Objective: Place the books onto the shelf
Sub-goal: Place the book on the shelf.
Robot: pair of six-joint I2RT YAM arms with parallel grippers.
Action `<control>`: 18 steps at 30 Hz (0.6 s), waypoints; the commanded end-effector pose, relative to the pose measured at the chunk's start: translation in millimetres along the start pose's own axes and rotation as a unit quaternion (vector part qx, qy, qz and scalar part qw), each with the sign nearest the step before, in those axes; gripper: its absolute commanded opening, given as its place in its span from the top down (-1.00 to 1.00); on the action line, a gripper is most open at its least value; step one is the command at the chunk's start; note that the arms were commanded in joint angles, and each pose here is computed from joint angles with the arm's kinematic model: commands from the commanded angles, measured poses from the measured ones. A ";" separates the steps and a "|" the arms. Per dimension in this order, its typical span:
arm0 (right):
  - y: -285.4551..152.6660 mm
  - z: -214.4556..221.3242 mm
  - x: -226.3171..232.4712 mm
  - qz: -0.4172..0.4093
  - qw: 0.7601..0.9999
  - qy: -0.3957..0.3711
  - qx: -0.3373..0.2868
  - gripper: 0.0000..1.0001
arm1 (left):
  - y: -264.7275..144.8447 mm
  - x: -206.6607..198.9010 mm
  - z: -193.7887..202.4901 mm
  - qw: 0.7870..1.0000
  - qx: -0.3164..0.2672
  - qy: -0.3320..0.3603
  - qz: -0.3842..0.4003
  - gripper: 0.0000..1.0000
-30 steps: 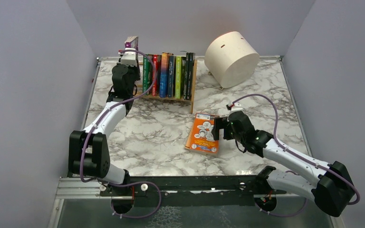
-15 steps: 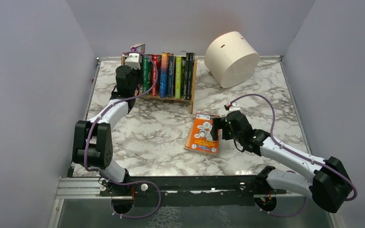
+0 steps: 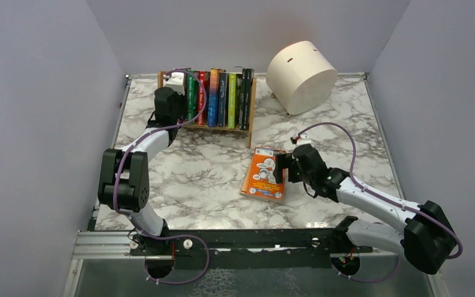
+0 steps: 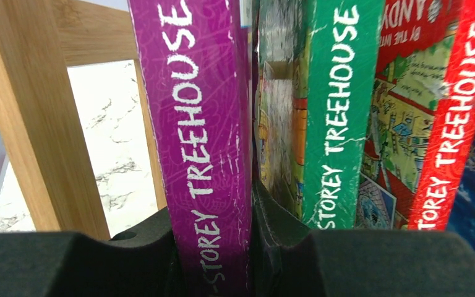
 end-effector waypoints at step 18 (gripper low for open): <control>4.3 -5.9 5.5 -0.012 1.000 0.003 -0.012 -0.94 | 26.9 -7.5 -14.1 0.998 -0.025 -0.017 0.059 1.00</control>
Point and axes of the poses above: each gripper's point midway between its finger pads, its own y axis out along the fingers, its own x axis along the line the jaws close on, z = x × y, the point moved 10 cm from there along -y, back along the fingers, and after that the axes turned 2 degrees about -y, right-handed, at the moved point
